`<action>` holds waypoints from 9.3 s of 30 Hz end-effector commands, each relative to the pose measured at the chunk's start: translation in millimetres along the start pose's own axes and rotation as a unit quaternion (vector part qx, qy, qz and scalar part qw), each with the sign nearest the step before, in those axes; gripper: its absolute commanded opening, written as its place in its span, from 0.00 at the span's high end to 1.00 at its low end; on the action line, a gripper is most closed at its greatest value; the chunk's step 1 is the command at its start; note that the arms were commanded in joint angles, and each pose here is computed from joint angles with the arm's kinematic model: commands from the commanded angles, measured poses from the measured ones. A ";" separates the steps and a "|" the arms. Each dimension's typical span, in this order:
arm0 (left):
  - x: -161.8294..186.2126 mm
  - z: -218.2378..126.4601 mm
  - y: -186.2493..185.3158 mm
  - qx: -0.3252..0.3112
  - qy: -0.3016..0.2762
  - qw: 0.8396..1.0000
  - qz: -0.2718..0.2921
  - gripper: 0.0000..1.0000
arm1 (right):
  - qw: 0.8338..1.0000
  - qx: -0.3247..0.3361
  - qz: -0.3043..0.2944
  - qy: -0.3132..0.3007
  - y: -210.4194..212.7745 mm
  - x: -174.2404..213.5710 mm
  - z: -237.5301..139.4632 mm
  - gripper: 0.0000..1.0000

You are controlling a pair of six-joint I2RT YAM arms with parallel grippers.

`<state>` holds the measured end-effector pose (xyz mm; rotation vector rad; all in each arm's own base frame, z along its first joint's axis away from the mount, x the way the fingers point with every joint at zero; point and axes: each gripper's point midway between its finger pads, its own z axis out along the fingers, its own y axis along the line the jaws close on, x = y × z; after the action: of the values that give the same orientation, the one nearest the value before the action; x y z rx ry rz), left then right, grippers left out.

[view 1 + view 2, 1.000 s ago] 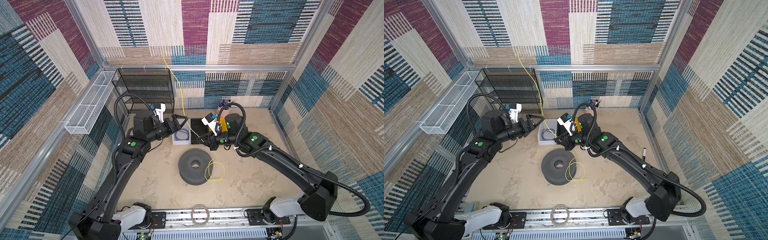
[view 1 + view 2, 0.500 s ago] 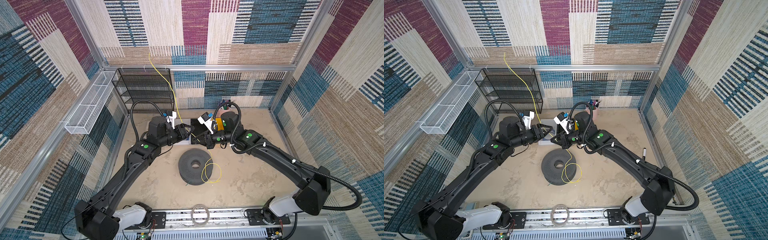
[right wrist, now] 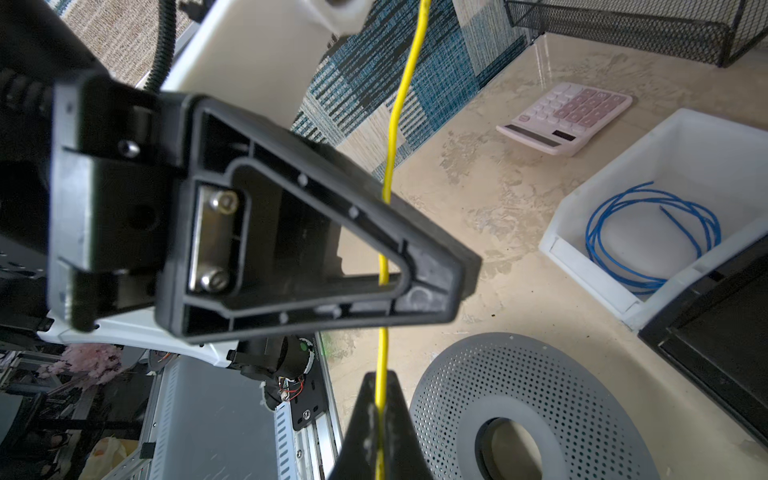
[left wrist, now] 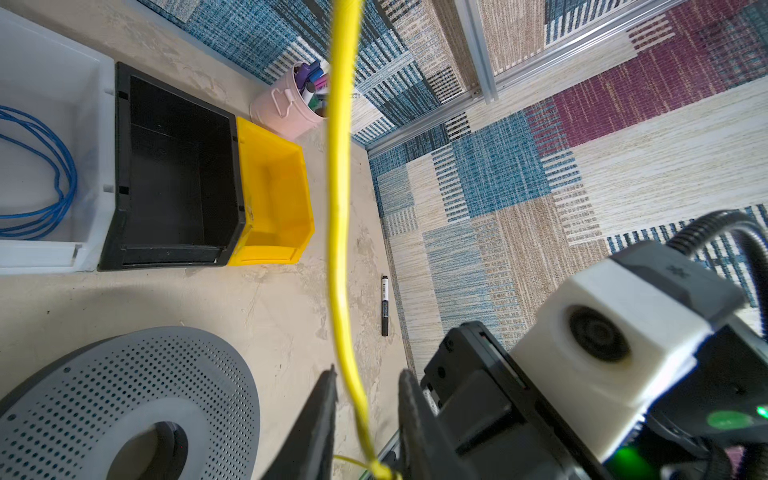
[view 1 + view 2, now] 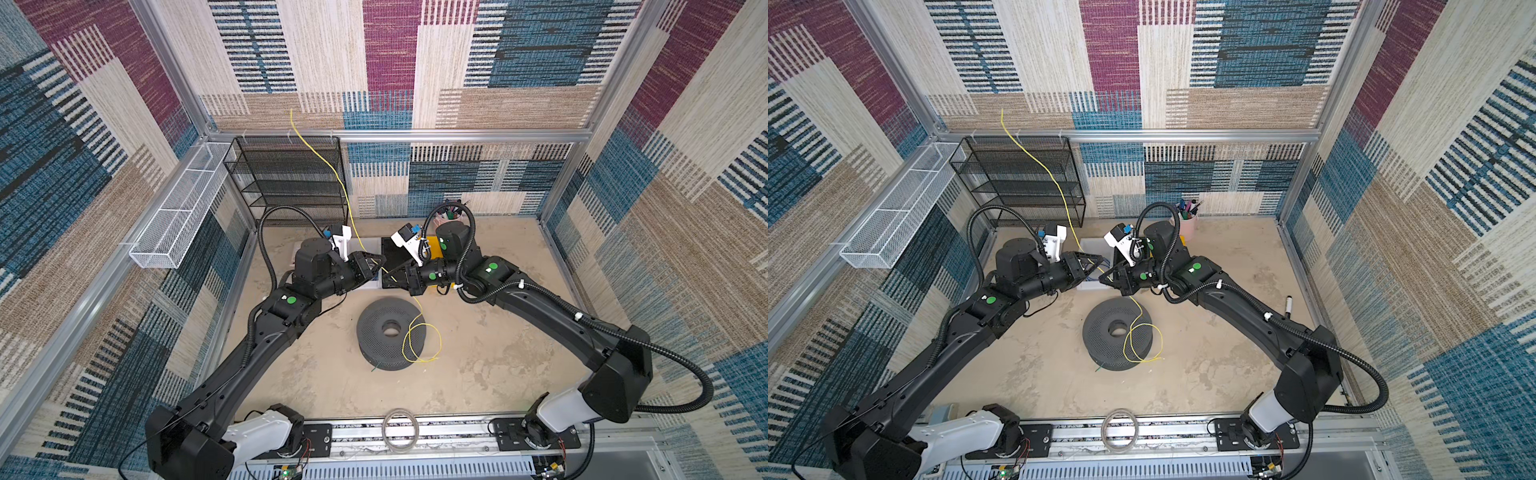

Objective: Wrap the cables

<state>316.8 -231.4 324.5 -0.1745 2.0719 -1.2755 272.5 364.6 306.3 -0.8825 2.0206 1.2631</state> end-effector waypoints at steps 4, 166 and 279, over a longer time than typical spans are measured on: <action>-3.4 -0.4 -4.3 0.012 -0.010 1.000 0.000 0.92 | 1.000 -0.002 -0.009 -0.008 1.2 -7.5 1.4 1.00; -70.1 -60.5 -70.3 -0.052 -0.088 0.995 0.002 1.00 | 0.988 0.055 -0.142 0.011 38.5 92.4 27.9 0.52; -83.1 -74.8 -127.8 0.066 -0.005 0.994 0.091 1.00 | 0.981 -0.002 -0.126 -0.151 11.8 37.1 -132.7 0.33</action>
<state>310.0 -202.9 487.3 0.0235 1.9514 -1.2830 229.4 233.9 328.6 -0.7926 1.6539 1.1663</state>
